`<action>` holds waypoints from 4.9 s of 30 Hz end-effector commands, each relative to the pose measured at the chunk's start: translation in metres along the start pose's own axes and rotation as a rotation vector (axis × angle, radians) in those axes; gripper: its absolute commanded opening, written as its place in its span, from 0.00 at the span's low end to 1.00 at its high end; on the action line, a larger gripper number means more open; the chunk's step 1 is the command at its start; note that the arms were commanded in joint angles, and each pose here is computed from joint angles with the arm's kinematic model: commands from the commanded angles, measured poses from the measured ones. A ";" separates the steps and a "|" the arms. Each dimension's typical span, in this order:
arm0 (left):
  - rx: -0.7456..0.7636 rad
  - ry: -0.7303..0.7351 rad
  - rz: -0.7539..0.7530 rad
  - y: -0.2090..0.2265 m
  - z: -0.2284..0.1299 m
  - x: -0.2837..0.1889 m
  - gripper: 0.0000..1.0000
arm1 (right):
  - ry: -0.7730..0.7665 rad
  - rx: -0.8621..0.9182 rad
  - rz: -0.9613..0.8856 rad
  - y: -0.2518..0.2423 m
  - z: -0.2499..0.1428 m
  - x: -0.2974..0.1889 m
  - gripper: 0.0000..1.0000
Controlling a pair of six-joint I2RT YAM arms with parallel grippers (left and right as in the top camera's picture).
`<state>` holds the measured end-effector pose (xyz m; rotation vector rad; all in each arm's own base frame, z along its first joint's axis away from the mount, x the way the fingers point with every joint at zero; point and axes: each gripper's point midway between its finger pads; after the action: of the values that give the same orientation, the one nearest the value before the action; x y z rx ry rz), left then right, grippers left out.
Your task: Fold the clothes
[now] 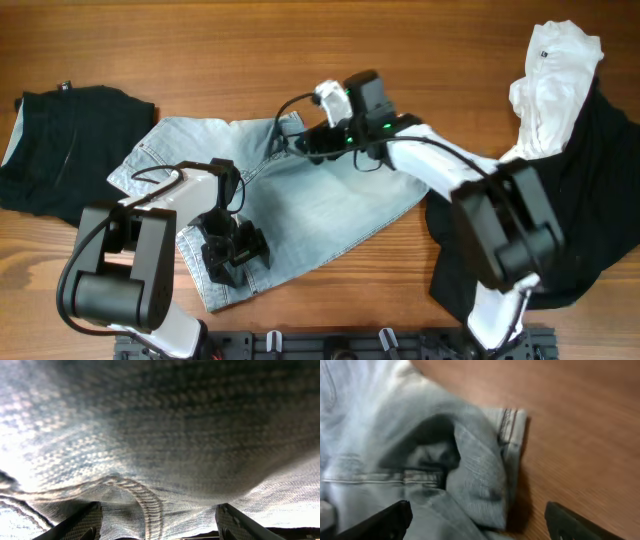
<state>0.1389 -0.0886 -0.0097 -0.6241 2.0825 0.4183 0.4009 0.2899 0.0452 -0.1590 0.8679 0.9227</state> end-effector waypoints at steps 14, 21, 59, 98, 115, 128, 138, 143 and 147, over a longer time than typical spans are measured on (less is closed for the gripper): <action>0.009 -0.067 0.116 0.022 0.019 0.019 0.74 | -0.316 -0.028 -0.769 -0.095 0.151 -0.173 0.04; 0.009 -0.066 0.113 0.021 0.019 0.019 0.74 | 0.105 -0.046 -0.821 -0.101 0.063 -0.173 0.68; 0.035 -0.553 -0.193 -0.079 0.212 -0.153 0.68 | 0.059 0.772 0.026 -0.035 0.022 -0.020 0.54; -0.028 -0.058 -0.067 -0.069 0.067 -0.096 0.38 | 0.417 0.815 -0.543 -0.178 -0.109 -0.149 0.86; -0.295 -0.175 -0.133 -0.004 0.138 -0.052 0.40 | 0.568 0.919 -0.294 -0.120 -0.136 -0.118 0.04; -0.297 -0.321 -0.305 0.026 0.175 -0.190 0.39 | 0.802 0.789 -0.337 -0.032 -0.132 -0.122 0.28; 0.030 -0.455 -0.253 -0.072 0.154 -0.185 0.41 | 0.043 0.368 -0.355 -0.099 0.065 -0.112 0.79; 0.050 -0.430 -0.228 -0.079 0.151 -0.163 0.41 | -0.065 0.359 -0.358 -0.139 0.071 -0.047 0.80; 0.046 -0.418 -0.220 -0.077 0.150 -0.156 0.44 | -0.101 0.391 -0.363 -0.165 0.055 0.000 0.79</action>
<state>0.3620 -0.0319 0.0440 -0.6778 1.5823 0.3245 0.5488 0.2105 0.0775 0.0285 0.8551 0.4186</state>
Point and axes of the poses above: each gripper's point midway between its finger pads, its own x axis out along the fingers, its own y axis along the line the jaws close on, z = x × y, and after that the axes turned 10 degrees about -x, right-handed
